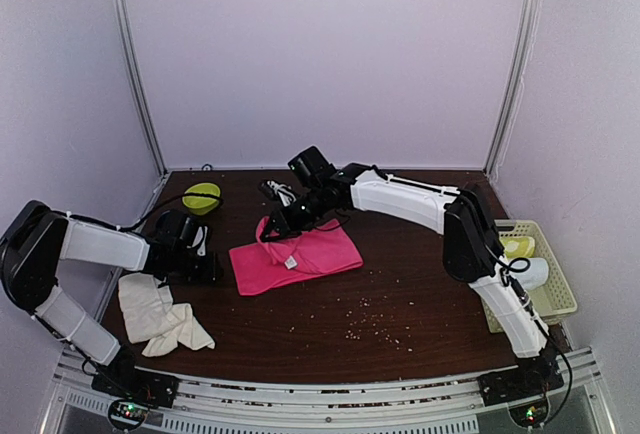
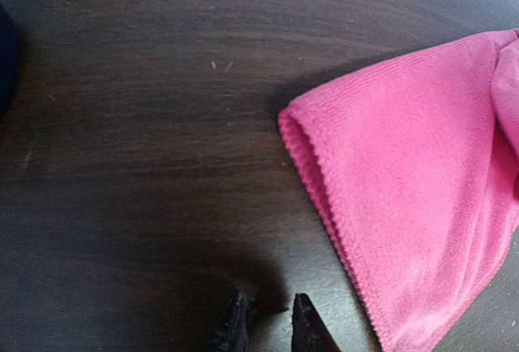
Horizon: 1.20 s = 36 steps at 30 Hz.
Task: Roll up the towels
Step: Fold the towel at the center of the board.
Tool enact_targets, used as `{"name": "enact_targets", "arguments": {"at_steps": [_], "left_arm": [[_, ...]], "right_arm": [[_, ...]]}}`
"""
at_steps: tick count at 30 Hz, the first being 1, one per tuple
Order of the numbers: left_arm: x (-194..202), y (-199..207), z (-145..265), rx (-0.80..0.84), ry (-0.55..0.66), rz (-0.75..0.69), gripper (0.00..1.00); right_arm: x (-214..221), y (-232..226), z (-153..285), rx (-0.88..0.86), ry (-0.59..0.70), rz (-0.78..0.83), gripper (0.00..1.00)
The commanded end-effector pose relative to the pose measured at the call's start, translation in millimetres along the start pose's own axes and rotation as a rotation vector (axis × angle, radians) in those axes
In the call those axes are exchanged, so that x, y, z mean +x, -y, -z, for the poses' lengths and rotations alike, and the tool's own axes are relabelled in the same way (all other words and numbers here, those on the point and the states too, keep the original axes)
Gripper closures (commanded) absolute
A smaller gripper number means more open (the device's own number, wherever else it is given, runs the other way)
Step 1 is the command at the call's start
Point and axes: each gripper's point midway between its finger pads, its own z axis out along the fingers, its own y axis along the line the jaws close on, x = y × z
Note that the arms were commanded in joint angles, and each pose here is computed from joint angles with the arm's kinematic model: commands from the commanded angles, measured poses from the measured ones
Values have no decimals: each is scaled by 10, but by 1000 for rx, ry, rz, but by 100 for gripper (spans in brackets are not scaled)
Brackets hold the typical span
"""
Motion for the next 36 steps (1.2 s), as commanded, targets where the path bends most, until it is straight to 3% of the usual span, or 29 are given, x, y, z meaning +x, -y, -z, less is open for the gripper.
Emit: {"name": "enact_targets", "arguments": {"at_steps": [1,17,28,36], "left_arm": [[159,60,-63,47,-46,16,79],[214,111,-105,88,-54,22,79],[258,87,-125,86,-57,30,79],[278,92,-138,94,-57,34,78]], "right_arm": [[-40,66,-175,-34,23,-30,100],[-145,-75,-541,-121,99,-59,100],[125,-172,-793,-144,33,-57,100],[38,-281,-796,-159,69,-51,100]]}}
